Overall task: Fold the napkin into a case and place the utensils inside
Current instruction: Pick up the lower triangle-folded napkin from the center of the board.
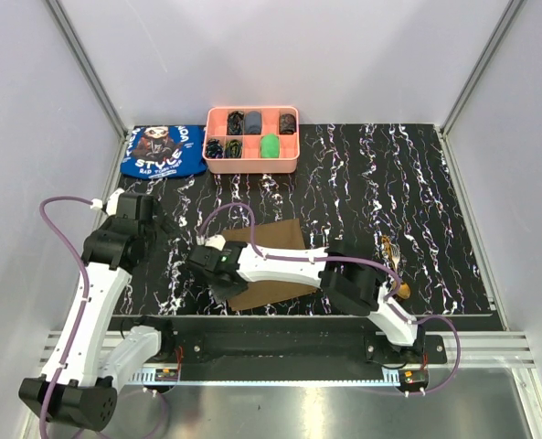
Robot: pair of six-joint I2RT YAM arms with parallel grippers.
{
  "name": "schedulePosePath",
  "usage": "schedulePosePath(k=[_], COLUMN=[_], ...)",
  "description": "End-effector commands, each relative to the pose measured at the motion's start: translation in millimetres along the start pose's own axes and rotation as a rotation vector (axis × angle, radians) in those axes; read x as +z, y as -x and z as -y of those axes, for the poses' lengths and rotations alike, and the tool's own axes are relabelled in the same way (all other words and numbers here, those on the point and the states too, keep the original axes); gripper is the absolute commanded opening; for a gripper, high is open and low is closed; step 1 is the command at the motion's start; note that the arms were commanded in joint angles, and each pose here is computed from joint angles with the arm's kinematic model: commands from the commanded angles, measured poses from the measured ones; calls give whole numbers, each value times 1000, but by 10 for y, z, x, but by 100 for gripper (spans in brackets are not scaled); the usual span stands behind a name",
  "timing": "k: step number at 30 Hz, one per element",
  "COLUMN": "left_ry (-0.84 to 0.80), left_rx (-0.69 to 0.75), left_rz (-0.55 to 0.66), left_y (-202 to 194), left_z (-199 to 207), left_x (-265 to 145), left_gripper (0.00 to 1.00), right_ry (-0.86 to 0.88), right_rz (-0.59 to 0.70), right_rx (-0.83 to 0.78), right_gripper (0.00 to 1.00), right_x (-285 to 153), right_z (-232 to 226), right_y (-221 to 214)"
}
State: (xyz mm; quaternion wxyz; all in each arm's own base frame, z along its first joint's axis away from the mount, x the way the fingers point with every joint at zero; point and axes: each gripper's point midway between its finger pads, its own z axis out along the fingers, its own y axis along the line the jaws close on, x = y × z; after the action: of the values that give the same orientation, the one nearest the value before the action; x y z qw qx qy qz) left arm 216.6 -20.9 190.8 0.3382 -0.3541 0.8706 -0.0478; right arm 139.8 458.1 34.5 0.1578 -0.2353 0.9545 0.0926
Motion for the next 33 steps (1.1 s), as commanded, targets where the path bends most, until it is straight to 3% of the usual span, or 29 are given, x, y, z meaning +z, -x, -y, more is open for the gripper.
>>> schedulePosePath(k=[1, 17, 25, 29, 33], left_ry=[-8, 32, 24, 19, 9], left_rx=[-43, -55, -61, -61, -61], left_rz=[-14, -43, -57, -59, -64], left_y=[75, 87, 76, 79, 71], left_z=[47, -87, -89, -80, -66], left_x=[-81, -37, -17, -9, 0], left_gripper=[84, 85, 85, 85, 84], right_ry=[-21, -194, -267, -244, -208], right_rz=[23, -72, -41, 5, 49], right_rx=[39, 18, -7, -21, -24], right_gripper=[49, 45, 10, 1, 0], right_x=[-28, 390, 416, 265, 68], right_z=[-72, 197, 375, 316, 257], right_y=[44, -328, -310, -164, -7])
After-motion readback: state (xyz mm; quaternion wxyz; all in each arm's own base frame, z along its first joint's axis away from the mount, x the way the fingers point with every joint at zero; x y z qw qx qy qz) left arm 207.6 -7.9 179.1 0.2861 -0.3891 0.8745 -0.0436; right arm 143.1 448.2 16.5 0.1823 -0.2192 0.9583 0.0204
